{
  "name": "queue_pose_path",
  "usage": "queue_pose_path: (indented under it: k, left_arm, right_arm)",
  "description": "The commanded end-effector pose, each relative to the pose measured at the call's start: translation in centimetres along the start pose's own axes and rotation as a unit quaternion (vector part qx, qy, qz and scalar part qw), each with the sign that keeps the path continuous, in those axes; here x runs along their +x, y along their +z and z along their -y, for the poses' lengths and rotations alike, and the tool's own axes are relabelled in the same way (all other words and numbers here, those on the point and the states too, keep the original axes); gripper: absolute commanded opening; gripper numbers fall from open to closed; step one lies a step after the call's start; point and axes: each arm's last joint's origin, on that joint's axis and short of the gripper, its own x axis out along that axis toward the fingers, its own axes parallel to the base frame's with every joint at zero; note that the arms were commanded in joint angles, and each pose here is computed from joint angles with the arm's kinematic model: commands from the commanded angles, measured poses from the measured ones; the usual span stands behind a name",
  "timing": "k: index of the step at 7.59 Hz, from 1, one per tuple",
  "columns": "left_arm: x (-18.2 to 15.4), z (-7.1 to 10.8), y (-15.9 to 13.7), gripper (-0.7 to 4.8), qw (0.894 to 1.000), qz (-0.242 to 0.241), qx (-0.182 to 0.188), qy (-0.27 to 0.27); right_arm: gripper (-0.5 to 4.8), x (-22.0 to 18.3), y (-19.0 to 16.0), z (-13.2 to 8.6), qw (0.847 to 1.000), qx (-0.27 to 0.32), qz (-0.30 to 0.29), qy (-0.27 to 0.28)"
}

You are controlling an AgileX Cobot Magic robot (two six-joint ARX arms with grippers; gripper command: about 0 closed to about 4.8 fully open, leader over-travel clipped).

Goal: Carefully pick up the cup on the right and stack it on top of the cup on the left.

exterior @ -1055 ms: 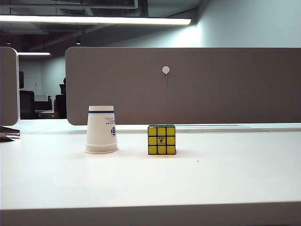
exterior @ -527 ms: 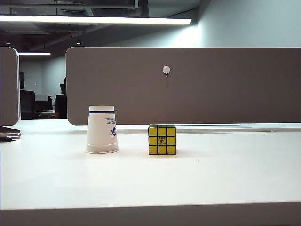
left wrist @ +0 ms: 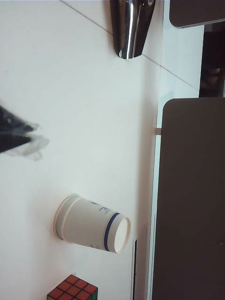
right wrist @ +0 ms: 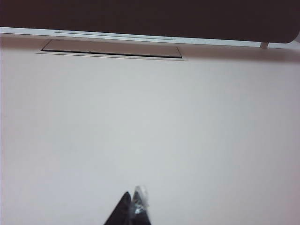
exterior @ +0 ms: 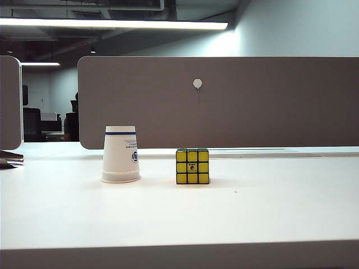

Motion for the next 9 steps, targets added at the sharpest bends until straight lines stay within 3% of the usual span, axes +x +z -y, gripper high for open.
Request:
queue_pose_path:
  k: [1, 9]
  left_arm:
    - [-0.01, 0.01, 0.12, -0.06, 1.0, 0.004, 0.0, -0.001]
    - [-0.01, 0.01, 0.14, -0.06, 1.0, 0.005, 0.0, -0.001]
  right_arm:
    - [0.0, -0.02, 0.06, -0.19, 0.999, 0.005, 0.004, 0.032]
    - [0.0, -0.07, 0.13, -0.62, 0.994, 0.018, 0.009, 0.103]
